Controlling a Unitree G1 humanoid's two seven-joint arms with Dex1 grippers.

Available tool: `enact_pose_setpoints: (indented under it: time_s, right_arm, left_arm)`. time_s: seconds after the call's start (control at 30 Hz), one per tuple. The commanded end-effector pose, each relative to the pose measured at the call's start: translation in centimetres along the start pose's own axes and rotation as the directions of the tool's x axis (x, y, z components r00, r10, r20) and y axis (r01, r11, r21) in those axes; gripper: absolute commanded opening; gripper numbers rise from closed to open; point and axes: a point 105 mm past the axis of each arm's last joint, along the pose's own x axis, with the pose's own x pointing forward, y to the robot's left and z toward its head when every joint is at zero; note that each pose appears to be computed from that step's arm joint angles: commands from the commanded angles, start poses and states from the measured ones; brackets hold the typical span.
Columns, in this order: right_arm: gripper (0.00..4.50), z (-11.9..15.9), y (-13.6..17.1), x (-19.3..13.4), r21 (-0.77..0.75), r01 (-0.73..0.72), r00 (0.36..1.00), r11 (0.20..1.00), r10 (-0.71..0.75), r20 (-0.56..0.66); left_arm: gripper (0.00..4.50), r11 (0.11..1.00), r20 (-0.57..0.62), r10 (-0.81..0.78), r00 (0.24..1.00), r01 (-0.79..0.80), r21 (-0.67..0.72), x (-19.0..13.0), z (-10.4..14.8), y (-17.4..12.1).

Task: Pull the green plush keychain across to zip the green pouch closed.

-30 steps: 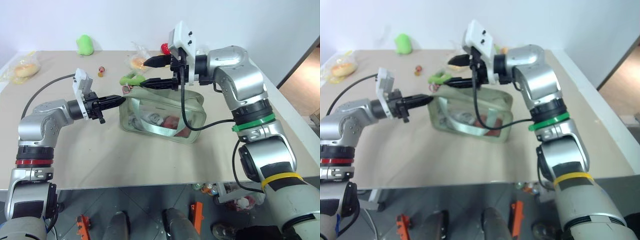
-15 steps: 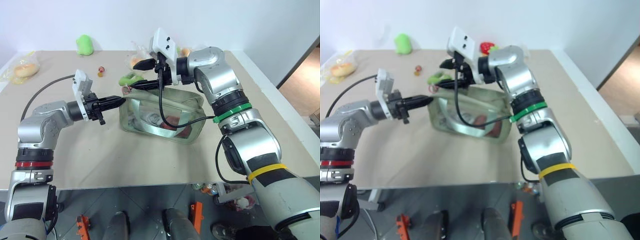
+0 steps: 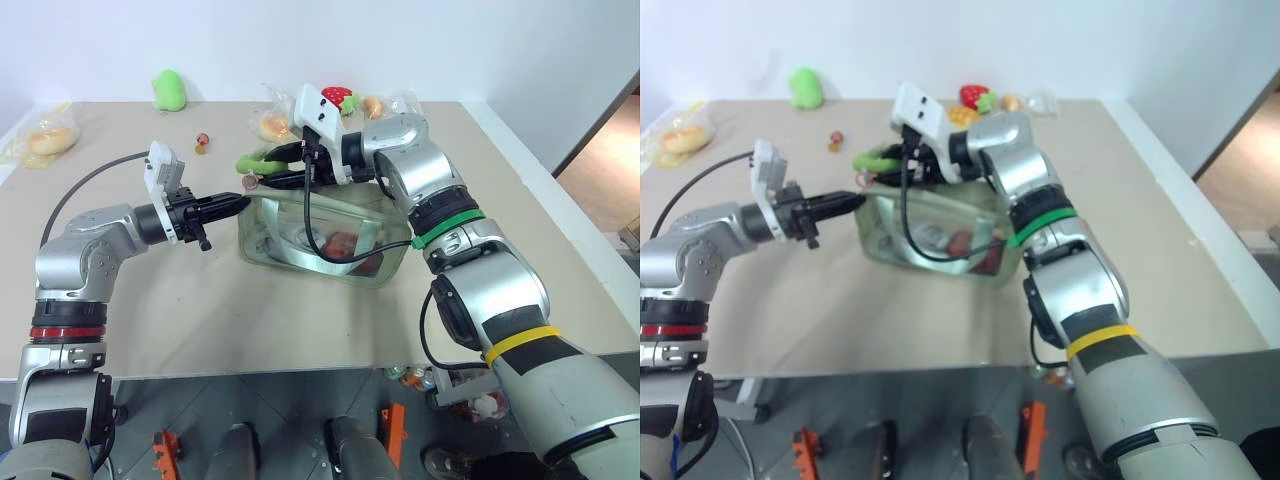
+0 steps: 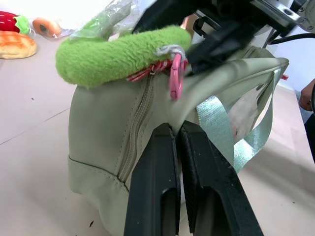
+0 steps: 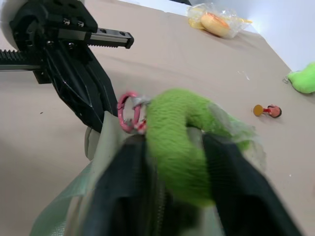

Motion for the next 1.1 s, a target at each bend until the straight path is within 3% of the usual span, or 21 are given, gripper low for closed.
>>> enact_pose_setpoints:
  time_s: [0.03, 0.33, 0.53, 0.73, 1.0, 1.1]
  right_arm:
    - [0.18, 1.7, -0.6, -0.3, -0.04, 0.014, 1.0, 0.999, -0.012, 0.029]
    - [0.05, 2.1, -1.2, -1.3, -0.053, 0.026, 0.999, 0.998, -0.024, 0.024]
    - [0.05, 4.7, -2.2, -5.0, -0.119, 0.029, 0.999, 0.992, -0.024, 0.049]
    - [0.05, 5.3, -2.7, -7.2, -0.152, 0.063, 0.998, 0.986, -0.058, 0.034]
    - [0.05, 5.0, -3.0, -8.5, -0.188, 0.111, 0.994, 0.976, -0.113, 0.001]
    - [0.05, 5.5, -2.8, -7.2, -0.212, 0.128, 0.991, 0.969, -0.132, -0.006]
  left_arm:
    - [0.0, 1.0, 0.014, -0.004, 1.0, 0.004, 0.016, -0.1, 0.4, -0.3]
    - [0.0, 1.0, 0.016, -0.004, 1.0, 0.004, 0.006, 0.1, 0.2, -0.2]
    - [0.0, 1.0, 0.015, -0.007, 1.0, 0.007, 0.002, 0.2, 0.0, -0.1]
    - [0.0, 1.0, 0.014, -0.012, 1.0, 0.012, -0.002, 0.4, -0.1, 0.0]
    - [0.0, 1.0, 0.013, -0.027, 1.0, 0.027, -0.008, 0.8, -0.2, 0.0]
    - [0.0, 1.0, 0.012, -0.026, 1.0, 0.026, -0.009, 0.7, -0.2, 0.1]
